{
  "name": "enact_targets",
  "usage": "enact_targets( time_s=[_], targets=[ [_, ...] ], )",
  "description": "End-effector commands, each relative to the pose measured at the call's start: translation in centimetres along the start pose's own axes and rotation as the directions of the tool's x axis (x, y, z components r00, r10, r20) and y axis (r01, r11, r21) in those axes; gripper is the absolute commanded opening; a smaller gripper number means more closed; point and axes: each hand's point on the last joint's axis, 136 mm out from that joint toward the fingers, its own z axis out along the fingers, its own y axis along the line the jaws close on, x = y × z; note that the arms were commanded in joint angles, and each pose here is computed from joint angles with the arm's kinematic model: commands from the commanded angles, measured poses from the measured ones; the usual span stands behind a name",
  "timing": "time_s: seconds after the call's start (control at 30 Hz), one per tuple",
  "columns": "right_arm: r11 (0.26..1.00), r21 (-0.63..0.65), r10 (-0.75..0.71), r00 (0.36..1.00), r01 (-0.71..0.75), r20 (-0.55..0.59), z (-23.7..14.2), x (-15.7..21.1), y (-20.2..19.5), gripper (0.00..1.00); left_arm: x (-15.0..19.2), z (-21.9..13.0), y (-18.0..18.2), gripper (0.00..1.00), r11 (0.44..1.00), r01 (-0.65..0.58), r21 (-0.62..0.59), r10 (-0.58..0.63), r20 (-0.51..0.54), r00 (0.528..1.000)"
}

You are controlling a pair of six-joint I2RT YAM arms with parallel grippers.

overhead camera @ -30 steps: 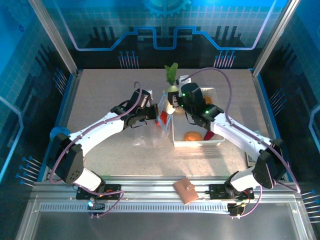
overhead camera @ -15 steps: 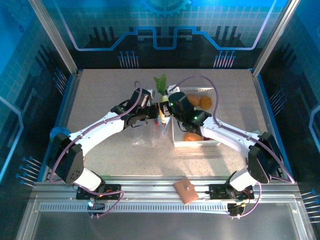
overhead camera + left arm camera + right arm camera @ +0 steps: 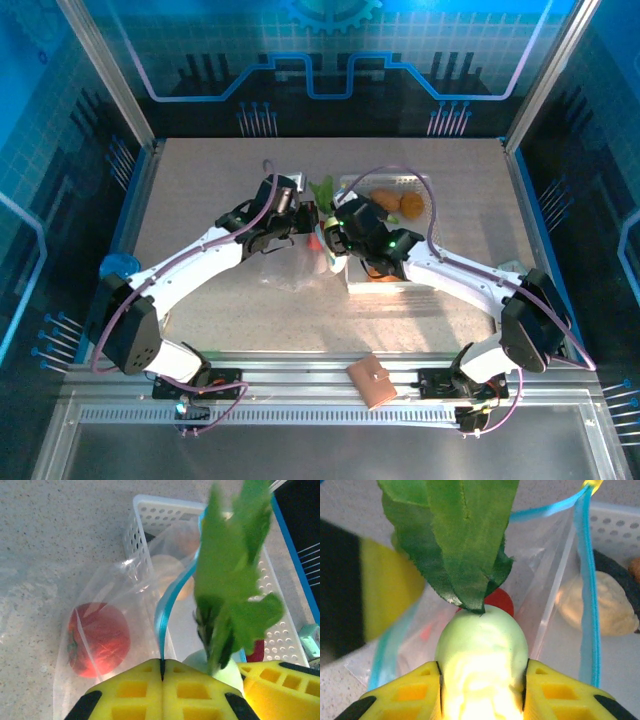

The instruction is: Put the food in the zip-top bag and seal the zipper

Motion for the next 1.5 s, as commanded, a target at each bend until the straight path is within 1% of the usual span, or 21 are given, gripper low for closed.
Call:
enact_targets(
  time_s=[0.0, 0.1, 0.27, 0.3, 0.37, 0.43, 0.63, 0.77, 0.83, 0.9, 0.97, 1.03, 1.23, 1.3, 1.37, 1.4, 1.47],
  targets=[
    [0.998, -0.01, -0.056, 0.995, 0.056, -0.086, 0.1, 0.9, 0.6, 0.2, -1.2, -1.5, -0.5, 0.0, 1.0, 0.004, 0.012, -0.004, 0.067, 0.998],
    [0.997, -0.023, -0.07, 0.989, 0.068, -0.133, 0.7, 1.4, 0.7, 0.2, -1.4, -1.9, -0.6, 0.0, 1.0, -0.001, 0.017, -0.001, 0.077, 0.997],
    [0.998, -0.025, -0.065, 0.982, 0.062, -0.176, 1.5, 1.6, 0.5, 0.22, -1.4, -2.2, -0.6, 0.0, 1.0, 0.0, 0.018, -0.002, 0.082, 0.997],
    [0.998, -0.024, -0.064, 0.981, 0.061, -0.183, 1.6, 1.6, 0.4, 0.23, -1.5, -2.3, -0.7, 0.0, 1.0, -0.002, 0.021, 0.0, 0.085, 0.996],
    [0.998, -0.027, -0.061, 0.981, 0.057, -0.186, 1.6, 1.5, 0.2, 0.32, -1.5, -2.4, -0.6, 0.0, 1.0, -0.004, 0.02, 0.002, 0.086, 0.996],
    [0.998, -0.038, -0.055, 0.982, 0.049, -0.18, 1.4, 1.3, 0.1, 0.37, -1.5, -2.4, -0.6, 0.0, 1.0, -0.006, 0.018, 0.004, 0.084, 0.996],
    [0.992, -0.119, -0.049, 0.991, 0.034, -0.124, -0.6, -0.7, 0.4, 0.55, -1.4, -2.2, -0.6, 0.0, 1.0, -0.006, 0.019, 0.004, 0.078, 0.997],
    [0.972, -0.232, -0.049, 0.996, 0.031, -0.073, -2.9, -2.5, 1.5, 0.63, -1.2, -1.9, -0.6, 0.0, 1.0, -0.007, 0.02, 0.005, 0.068, 0.998],
    [0.958, -0.285, -0.031, 0.999, 0.018, -0.042, -4.2, -3.5, 1.8, 0.64, -1.1, -1.8, -0.6, 0.0, 1.0, -0.007, 0.021, 0.006, 0.061, 0.998],
    [0.955, -0.297, -0.006, 1.0, 0.001, -0.016, -5.4, -4.5, 1.4, 0.64, -1.0, -1.7, -0.7, 0.0, 1.0, -0.005, 0.023, 0.004, 0.058, 0.998],
    [0.963, -0.268, 0.014, 1.0, -0.013, 0.001, -6.0, -5.1, 0.1, 0.64, -1.0, -1.7, -0.7, 0.0, 1.0, -0.005, 0.025, 0.004, 0.056, 0.998],
    [0.979, -0.201, 0.035, 0.999, -0.033, 0.005, -6.2, -5.1, -1.9, 0.63, -1.0, -1.8, -0.7, 0.0, 1.0, -0.006, 0.027, 0.005, 0.055, 0.998],
    [0.993, -0.027, 0.11, 0.994, -0.111, -0.028, -5.4, -3.1, -7.8, 0.58, -0.9, -1.9, -0.8, 0.0, 0.999, -0.011, 0.031, 0.009, 0.053, 0.999],
    [0.99, 0.064, 0.125, 0.991, -0.122, -0.041, -4.9, -2.3, -10.5, 0.58, -0.9, -2.0, -0.8, 0.0, 0.999, -0.01, 0.03, 0.008, 0.056, 0.998],
    [0.982, 0.147, 0.133, 0.988, -0.12, -0.083, -4.1, -1.2, -13.0, 0.59, -0.9, -2.0, -0.9, 0.0, 0.999, -0.011, 0.035, 0.009, 0.055, 0.998],
    [0.977, 0.175, 0.14, 0.984, -0.119, -0.113, -3.6, -0.5, -14.0, 0.63, -0.9, -2.1, -0.9, 0.0, 0.999, -0.012, 0.035, 0.01, 0.054, 0.998],
    [0.975, 0.187, 0.147, 0.978, -0.118, -0.147, -2.6, 0.3, -14.7, 0.68, -0.8, -2.1, -0.9, 0.0, 0.999, -0.014, 0.036, 0.012, 0.048, 0.999]
  ],
)
